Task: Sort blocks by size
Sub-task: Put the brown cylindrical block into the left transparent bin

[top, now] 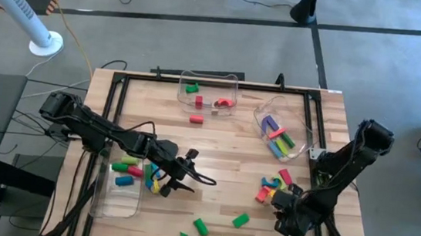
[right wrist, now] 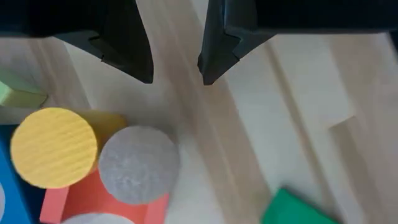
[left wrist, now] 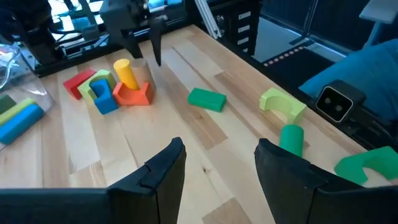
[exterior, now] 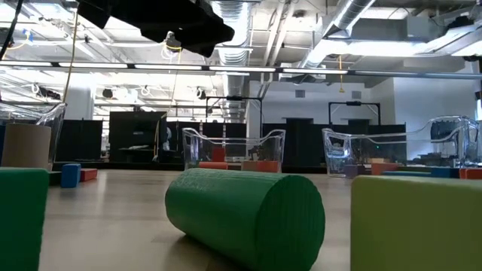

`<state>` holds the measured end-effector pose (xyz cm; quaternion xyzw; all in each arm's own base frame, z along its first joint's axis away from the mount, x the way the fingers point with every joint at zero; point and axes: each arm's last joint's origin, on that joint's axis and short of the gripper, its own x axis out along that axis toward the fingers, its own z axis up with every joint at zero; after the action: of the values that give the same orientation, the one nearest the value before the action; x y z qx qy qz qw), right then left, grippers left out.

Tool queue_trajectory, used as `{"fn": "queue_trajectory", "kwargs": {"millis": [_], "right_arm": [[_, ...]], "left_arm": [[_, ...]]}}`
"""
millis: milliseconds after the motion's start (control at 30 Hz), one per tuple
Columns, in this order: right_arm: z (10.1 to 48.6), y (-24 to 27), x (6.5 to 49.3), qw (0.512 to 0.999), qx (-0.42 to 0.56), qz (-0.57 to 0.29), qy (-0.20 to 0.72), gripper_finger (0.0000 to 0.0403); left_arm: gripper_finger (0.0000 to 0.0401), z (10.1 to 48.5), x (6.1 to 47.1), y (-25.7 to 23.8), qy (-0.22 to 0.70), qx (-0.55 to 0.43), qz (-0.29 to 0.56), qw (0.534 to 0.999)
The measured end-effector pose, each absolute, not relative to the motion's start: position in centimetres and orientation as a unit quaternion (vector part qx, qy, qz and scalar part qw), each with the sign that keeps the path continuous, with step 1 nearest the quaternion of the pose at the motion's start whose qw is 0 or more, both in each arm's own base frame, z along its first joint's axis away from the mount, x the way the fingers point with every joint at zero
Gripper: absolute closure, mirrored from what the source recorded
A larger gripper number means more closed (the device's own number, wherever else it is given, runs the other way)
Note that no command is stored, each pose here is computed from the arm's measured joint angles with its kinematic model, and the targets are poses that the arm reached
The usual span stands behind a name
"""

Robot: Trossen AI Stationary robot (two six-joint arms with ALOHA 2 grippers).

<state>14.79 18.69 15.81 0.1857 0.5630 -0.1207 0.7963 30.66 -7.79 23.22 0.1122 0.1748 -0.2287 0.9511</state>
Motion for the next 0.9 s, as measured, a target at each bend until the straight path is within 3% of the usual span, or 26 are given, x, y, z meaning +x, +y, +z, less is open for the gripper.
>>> {"fn": "queue_trajectory", "kwargs": {"millis": [267,600,900], "right_arm": [[14.5,17.3,17.2,0.795,0.16,-0.145,0.567,0.0239],[14.2,16.0,20.6,0.835,0.138,-0.11,0.521,0.0239],[14.6,15.8,22.4,0.864,0.143,-0.071,0.477,0.0239]], "left_arm": [[0.0218,23.5,30.8,-7.8,0.16,0.119,-0.229,0.953],[0.0218,23.8,31.0,-7.9,0.135,0.13,-0.229,0.955],[0.0218,20.5,33.7,-8.5,0.162,0.132,-0.233,0.95]]}}
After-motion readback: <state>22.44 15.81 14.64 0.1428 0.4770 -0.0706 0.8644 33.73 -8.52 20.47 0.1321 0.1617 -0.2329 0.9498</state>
